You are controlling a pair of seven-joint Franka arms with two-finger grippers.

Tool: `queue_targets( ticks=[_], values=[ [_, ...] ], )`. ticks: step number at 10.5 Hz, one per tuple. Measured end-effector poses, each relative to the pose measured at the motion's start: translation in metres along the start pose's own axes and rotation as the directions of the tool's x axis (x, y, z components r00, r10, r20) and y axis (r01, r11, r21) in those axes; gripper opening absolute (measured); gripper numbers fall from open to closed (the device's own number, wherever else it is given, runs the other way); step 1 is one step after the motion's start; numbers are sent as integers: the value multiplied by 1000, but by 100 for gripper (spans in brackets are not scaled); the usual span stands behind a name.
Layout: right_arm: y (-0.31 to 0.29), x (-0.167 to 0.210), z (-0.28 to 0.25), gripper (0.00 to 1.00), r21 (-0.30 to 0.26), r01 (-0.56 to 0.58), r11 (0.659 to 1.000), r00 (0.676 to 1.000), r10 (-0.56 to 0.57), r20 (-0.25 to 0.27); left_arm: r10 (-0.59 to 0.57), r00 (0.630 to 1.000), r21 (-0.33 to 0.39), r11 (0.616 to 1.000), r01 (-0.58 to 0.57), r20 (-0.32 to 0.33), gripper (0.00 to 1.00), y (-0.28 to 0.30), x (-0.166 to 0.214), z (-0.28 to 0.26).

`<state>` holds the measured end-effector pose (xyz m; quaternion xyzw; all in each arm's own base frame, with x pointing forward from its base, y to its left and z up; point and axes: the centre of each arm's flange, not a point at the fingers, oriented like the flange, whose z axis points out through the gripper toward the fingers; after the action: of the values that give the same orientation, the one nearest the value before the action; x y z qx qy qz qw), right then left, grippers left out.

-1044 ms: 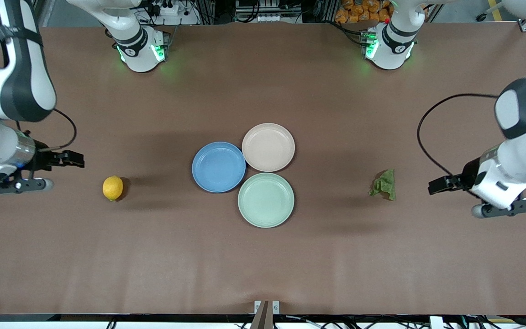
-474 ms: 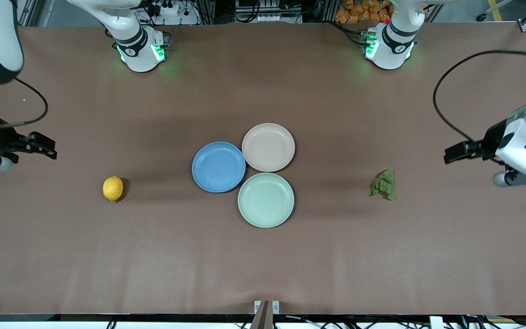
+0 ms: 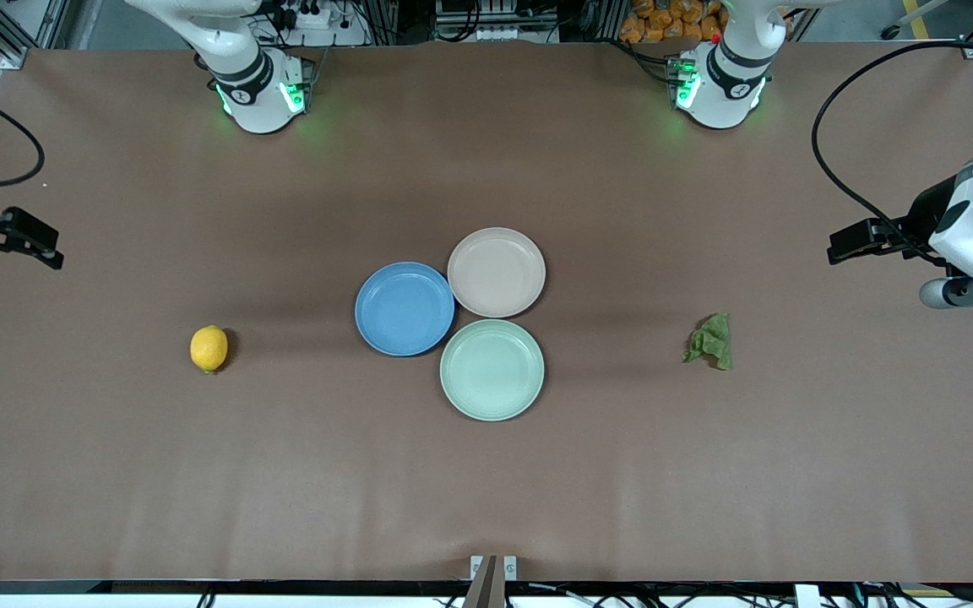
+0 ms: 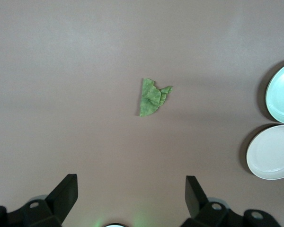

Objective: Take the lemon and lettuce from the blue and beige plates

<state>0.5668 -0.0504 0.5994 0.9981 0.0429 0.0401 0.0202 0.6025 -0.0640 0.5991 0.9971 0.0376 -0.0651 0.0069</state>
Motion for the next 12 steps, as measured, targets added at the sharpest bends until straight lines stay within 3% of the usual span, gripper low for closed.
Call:
queue_targets(
  ticks=[7,12],
  values=[
    [10,-11,-24,100,-4,-23,1000,999,23,-39,23,1000,6,1000,-23,5,100,-27,6,3],
    [12,-17,-20,100,10,-30,999,1000,30,6,36,998,2,999,-35,-50,100,-19,11,-3]
  ],
)
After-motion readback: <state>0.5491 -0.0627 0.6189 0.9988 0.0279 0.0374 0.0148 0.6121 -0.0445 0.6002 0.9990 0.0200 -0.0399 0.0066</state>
